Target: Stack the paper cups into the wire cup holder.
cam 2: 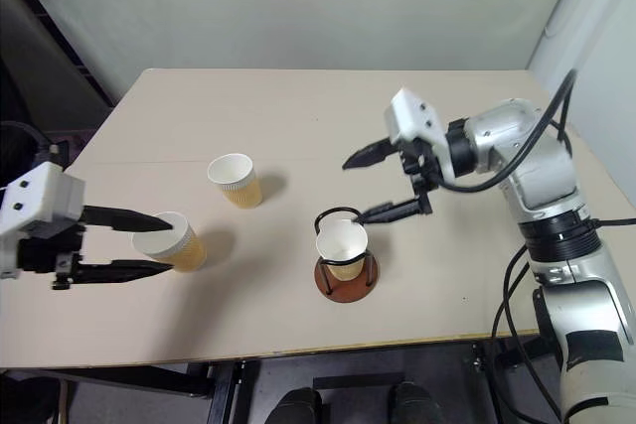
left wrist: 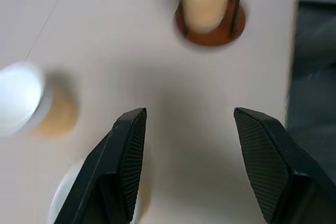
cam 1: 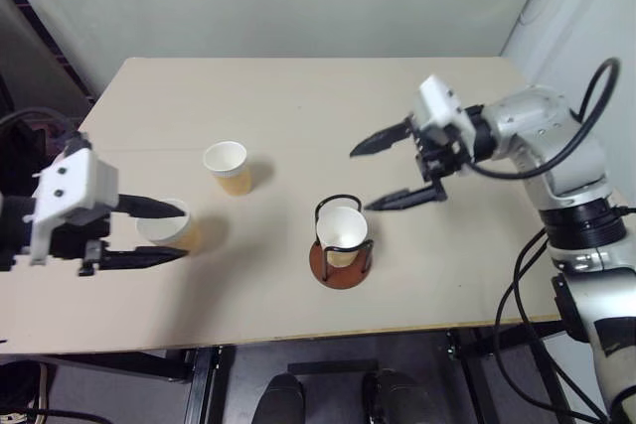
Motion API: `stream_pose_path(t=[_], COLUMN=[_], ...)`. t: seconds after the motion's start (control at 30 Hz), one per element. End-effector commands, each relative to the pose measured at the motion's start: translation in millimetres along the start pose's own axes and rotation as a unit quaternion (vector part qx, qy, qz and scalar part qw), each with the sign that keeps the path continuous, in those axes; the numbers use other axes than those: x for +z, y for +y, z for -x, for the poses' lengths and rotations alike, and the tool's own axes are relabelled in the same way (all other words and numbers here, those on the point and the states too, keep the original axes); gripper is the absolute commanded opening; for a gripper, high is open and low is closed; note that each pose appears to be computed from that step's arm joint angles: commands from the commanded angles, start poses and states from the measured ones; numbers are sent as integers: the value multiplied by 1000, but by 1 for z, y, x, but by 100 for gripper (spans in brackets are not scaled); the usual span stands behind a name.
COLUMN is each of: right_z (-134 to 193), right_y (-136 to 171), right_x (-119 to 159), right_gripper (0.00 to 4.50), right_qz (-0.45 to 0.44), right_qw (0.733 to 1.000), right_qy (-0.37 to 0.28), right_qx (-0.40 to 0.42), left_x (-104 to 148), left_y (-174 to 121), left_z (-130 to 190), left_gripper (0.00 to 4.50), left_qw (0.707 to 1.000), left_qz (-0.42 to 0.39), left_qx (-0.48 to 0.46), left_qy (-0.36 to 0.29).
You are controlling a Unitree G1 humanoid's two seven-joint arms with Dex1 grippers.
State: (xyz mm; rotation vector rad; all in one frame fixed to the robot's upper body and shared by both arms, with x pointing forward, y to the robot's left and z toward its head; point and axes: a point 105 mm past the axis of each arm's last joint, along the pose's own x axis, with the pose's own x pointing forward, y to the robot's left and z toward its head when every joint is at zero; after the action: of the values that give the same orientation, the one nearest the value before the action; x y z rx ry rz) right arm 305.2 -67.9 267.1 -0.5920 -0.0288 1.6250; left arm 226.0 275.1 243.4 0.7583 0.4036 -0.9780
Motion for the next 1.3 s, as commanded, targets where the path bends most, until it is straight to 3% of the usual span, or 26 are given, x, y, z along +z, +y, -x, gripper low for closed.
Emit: stream_pose_path(t=[0.03,0.33,0.5,0.6,0.8,0.87,1.0,1.07,1.2,1.3], right_z=[-1,-7,-5,-4,-4,-3,-1,8,30,58], right_y=[6,9,11,13,17,20,23,28,39,32], right_x=[9,22,27,26,23,23,21,19,7,-5], right_gripper=[440,440,440,443,443,443,443,443,443,443], right_qz=[2,-40,-43,-43,-41,-41,-42,-42,-42,-53], right_qw=[1000,994,993,994,995,995,996,996,998,998], right_qy=[-26,-105,-110,-105,-90,-88,-84,-75,-33,1], right_qx=[9,13,5,0,-1,4,8,16,25,-33], left_x=[-11,-37,-50,-46,-39,-36,-11,27,78,117], left_y=[8,18,24,27,24,23,19,17,11,3], left_z=[15,-22,-39,-44,-46,-45,-41,-38,-32,-34], left_gripper=[286,286,286,227,15,7,7,7,7,7], left_qw=[998,991,985,984,987,987,992,992,980,957], left_qz=[-26,-64,-87,-100,-99,-99,-102,-116,-159,-210], left_qx=[21,13,9,8,-12,-16,-31,-39,-66,-103], left_qy=[55,118,148,145,130,126,69,-14,-104,-170])
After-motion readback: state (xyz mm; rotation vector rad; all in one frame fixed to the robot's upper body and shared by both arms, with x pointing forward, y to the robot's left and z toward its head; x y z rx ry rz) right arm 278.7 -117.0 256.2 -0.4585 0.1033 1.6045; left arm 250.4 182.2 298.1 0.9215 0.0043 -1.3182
